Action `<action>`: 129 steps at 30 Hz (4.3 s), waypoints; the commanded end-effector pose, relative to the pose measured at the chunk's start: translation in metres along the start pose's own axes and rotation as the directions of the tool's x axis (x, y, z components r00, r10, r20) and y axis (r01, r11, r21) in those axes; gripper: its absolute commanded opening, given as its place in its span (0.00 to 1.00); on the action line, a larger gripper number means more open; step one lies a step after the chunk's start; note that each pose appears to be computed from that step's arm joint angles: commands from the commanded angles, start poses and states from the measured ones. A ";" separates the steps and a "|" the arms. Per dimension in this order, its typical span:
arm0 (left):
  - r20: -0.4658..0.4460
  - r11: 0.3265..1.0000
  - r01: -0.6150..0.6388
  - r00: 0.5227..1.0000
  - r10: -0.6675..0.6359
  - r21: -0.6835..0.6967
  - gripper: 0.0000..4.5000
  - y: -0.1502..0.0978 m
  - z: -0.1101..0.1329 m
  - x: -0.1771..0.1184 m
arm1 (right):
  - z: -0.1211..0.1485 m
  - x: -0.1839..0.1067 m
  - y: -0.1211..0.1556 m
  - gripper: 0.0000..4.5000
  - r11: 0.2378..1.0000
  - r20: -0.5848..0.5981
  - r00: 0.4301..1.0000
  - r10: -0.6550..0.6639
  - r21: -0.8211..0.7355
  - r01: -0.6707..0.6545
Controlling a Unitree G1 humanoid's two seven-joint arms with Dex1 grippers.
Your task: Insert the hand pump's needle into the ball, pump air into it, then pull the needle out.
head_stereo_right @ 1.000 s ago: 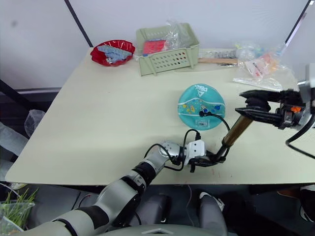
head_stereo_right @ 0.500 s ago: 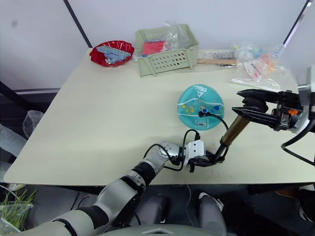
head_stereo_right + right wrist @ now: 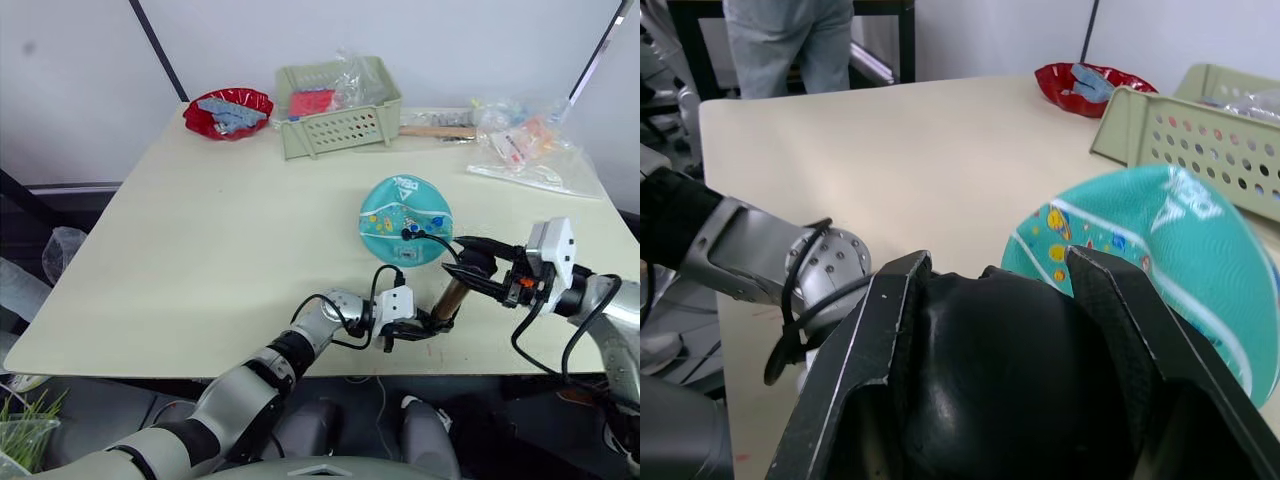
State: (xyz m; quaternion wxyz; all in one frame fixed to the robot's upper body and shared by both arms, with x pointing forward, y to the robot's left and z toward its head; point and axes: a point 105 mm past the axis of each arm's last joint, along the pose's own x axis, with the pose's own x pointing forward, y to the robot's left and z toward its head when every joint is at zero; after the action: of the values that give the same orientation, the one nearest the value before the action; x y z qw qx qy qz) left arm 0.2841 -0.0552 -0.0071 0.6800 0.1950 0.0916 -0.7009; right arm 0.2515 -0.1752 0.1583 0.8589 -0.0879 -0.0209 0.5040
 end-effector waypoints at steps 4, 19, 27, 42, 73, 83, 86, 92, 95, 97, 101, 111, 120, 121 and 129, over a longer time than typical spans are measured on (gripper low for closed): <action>-0.111 0.997 0.040 0.993 -0.046 -0.061 0.22 -0.012 -0.030 -0.006 | -0.034 0.003 0.009 0.37 0.994 -0.020 1.000 0.013 0.110 -0.011; -0.118 0.998 0.036 0.992 -0.042 -0.059 0.22 -0.010 -0.031 -0.009 | 0.076 -0.016 -0.008 0.37 0.998 0.163 0.985 0.050 -0.039 -0.044; -0.121 0.997 0.043 0.991 -0.050 -0.058 0.22 -0.011 -0.032 -0.010 | 0.130 -0.026 -0.009 0.37 0.996 0.219 0.973 0.075 -0.069 -0.061; -0.122 0.997 0.044 0.991 -0.051 -0.062 0.22 -0.012 -0.033 -0.009 | 0.086 -0.015 -0.001 0.37 0.996 0.019 0.996 0.085 -0.023 -0.084; -0.129 0.997 0.038 0.991 -0.046 -0.064 0.22 -0.009 -0.030 -0.007 | 0.046 -0.004 -0.006 0.36 0.996 0.056 0.997 0.053 -0.080 -0.048; -0.136 0.997 0.040 0.990 -0.048 -0.063 0.22 -0.007 -0.030 -0.009 | 0.122 -0.018 -0.012 0.36 0.993 0.101 0.993 0.067 -0.106 -0.056; -0.134 0.997 0.042 0.990 -0.051 -0.067 0.22 -0.008 -0.030 -0.009 | 0.141 -0.022 -0.015 0.36 0.992 0.115 0.992 0.058 -0.121 -0.044; -0.141 0.997 0.044 0.989 -0.053 -0.068 0.22 -0.009 -0.033 -0.010 | 0.173 -0.026 -0.014 0.36 0.991 0.162 0.985 0.064 -0.122 -0.045; -0.141 0.997 0.045 0.989 -0.054 -0.066 0.22 -0.009 -0.033 -0.010 | 0.159 -0.022 -0.012 0.36 0.994 0.126 0.989 0.071 -0.089 -0.060; -0.139 0.997 0.045 0.989 -0.054 -0.066 0.22 -0.009 -0.032 -0.009 | 0.139 -0.019 -0.013 0.36 0.996 0.068 0.996 0.063 -0.065 -0.058; -0.133 0.997 0.042 0.990 -0.050 -0.061 0.22 -0.008 -0.030 -0.008 | 0.091 -0.018 -0.015 0.36 0.999 -0.036 0.999 0.036 -0.037 -0.037; -0.139 0.998 0.041 0.989 -0.049 -0.058 0.22 -0.008 -0.030 -0.009 | -0.010 -0.002 0.010 0.36 0.995 -0.170 0.981 0.093 0.051 -0.086; -0.139 0.998 0.039 0.989 -0.047 -0.056 0.22 -0.008 -0.030 -0.009 | -0.042 -0.006 0.007 0.36 0.998 -0.190 0.980 0.064 0.025 -0.061; -0.139 0.998 0.040 0.989 -0.047 -0.055 0.22 -0.008 -0.030 -0.009 | -0.042 -0.005 0.007 0.36 0.998 -0.189 0.980 0.065 0.024 -0.062; -0.141 0.998 0.038 0.989 -0.045 -0.054 0.22 -0.007 -0.030 -0.010 | -0.017 -0.006 -0.002 0.36 0.998 -0.112 0.992 0.050 -0.025 -0.053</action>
State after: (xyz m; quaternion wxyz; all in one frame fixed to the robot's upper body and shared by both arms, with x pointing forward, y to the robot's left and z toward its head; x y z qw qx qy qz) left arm 0.2895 -0.0544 -0.0030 0.6747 0.2111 0.0957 -0.7007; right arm 0.2532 -0.1762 0.1487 0.8383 -0.1400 -0.0031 0.5269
